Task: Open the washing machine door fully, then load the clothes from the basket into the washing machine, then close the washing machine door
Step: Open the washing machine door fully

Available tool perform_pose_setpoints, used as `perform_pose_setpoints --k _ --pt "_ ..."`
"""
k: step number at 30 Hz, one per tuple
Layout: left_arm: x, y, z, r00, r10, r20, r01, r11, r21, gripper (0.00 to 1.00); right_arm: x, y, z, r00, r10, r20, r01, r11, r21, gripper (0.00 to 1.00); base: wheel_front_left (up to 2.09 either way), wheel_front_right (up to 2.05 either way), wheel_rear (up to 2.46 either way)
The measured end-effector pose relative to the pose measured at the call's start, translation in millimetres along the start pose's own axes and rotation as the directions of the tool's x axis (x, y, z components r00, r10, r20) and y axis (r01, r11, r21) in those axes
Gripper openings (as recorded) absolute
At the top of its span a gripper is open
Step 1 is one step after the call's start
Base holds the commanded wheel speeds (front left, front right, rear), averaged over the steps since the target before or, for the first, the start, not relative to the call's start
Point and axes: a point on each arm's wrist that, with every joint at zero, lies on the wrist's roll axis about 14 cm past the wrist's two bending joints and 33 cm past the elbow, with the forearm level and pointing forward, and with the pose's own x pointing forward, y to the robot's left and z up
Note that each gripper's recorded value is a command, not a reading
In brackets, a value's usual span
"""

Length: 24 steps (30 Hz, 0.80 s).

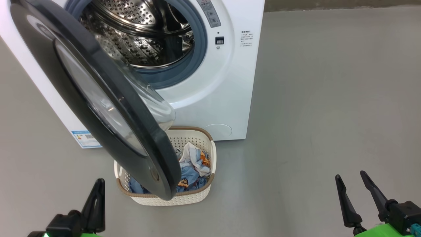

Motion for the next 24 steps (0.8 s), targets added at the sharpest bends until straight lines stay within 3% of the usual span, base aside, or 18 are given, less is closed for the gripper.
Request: perform_pose_setpoints --k 5,11,18,24 --pt "3.3 0.1 17.7 0.998 -0.003 0.056 0.004 1.0 -0.006 0.0 0.4 -0.5 -2.0 1.0 -0.007 -0.005 0.007 1.0 0.006 1.0 0.0 0.0 0.0" --pt "21.5 -7.1 83.3 0.966 -0.037 0.256 0.034 0.999 0.015 0.0 0.0 -0.2 -3.2 1.0 -0.014 -0.007 0.014 1.0 0.017 1.0 0.0 0.0 0.0" --pt "32.0 -41.8 160.7 0.878 -0.17 0.448 0.141 0.985 0.098 0.0 -1.3 -1.4 -3.6 1.0 -0.024 -0.007 0.024 0.999 0.024 1.0 0.0 0.0 0.0" --pt "24.9 -93.7 215.6 0.765 -0.32 0.559 0.28 0.947 0.158 0.0 -2.9 -2.6 -2.6 1.0 -0.03 -0.004 0.031 0.999 0.026 1.0 0.0 0.0 0.0"
